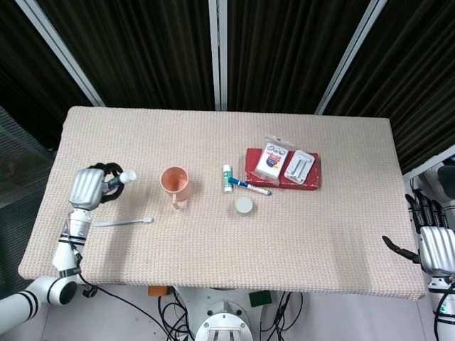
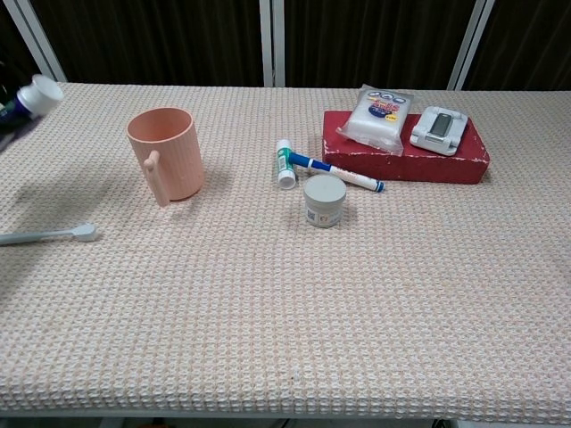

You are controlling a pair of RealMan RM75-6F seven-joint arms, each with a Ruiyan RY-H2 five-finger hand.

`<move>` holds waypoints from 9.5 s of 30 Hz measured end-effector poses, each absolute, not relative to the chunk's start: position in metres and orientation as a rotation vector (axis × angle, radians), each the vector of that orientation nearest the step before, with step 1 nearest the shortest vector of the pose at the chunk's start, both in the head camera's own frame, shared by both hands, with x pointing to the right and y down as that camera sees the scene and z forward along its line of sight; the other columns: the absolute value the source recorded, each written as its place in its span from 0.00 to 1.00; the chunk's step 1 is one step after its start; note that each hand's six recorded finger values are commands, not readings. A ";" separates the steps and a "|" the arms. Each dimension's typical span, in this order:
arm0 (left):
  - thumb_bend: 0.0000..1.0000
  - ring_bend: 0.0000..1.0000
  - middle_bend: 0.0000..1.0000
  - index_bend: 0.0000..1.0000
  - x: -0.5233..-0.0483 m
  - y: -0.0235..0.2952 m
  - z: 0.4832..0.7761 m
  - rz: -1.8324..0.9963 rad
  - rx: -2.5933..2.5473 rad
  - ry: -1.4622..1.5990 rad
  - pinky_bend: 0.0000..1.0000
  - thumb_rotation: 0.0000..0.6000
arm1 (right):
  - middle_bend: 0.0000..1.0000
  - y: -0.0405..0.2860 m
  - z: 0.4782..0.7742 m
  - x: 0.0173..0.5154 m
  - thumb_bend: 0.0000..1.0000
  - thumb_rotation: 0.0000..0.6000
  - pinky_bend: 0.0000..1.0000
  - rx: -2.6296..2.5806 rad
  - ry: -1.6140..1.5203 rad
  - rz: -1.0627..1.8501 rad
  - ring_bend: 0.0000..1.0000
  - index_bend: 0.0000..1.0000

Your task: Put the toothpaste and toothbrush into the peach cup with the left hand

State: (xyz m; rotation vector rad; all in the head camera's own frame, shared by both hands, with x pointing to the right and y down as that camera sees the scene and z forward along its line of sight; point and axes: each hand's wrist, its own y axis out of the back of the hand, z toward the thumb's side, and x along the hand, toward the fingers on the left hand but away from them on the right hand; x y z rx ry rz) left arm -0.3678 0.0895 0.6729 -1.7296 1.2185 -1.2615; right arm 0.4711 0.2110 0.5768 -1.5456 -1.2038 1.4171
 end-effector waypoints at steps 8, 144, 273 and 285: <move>0.40 0.42 0.62 0.69 -0.356 0.071 0.638 -1.025 -1.955 1.580 0.52 1.00 | 0.00 0.210 0.572 0.471 0.38 0.83 0.00 -1.546 -1.229 1.399 0.00 0.00; 0.29 0.10 0.21 0.37 -0.355 0.201 0.710 -1.656 -1.814 0.760 0.27 1.00 | 0.00 0.206 0.554 0.482 0.35 0.83 0.00 -1.528 -1.298 1.328 0.00 0.00; 0.38 0.25 0.49 0.62 -0.275 0.072 0.628 -0.568 -2.675 2.051 0.36 1.00 | 0.00 0.203 0.554 0.482 0.35 0.83 0.00 -1.537 -1.316 1.313 0.00 0.00; 0.38 0.25 0.49 0.62 -0.239 0.070 0.650 -0.547 -2.773 2.059 0.31 1.00 | 0.00 0.203 0.556 0.485 0.35 0.83 0.00 -1.541 -1.314 1.320 0.00 0.00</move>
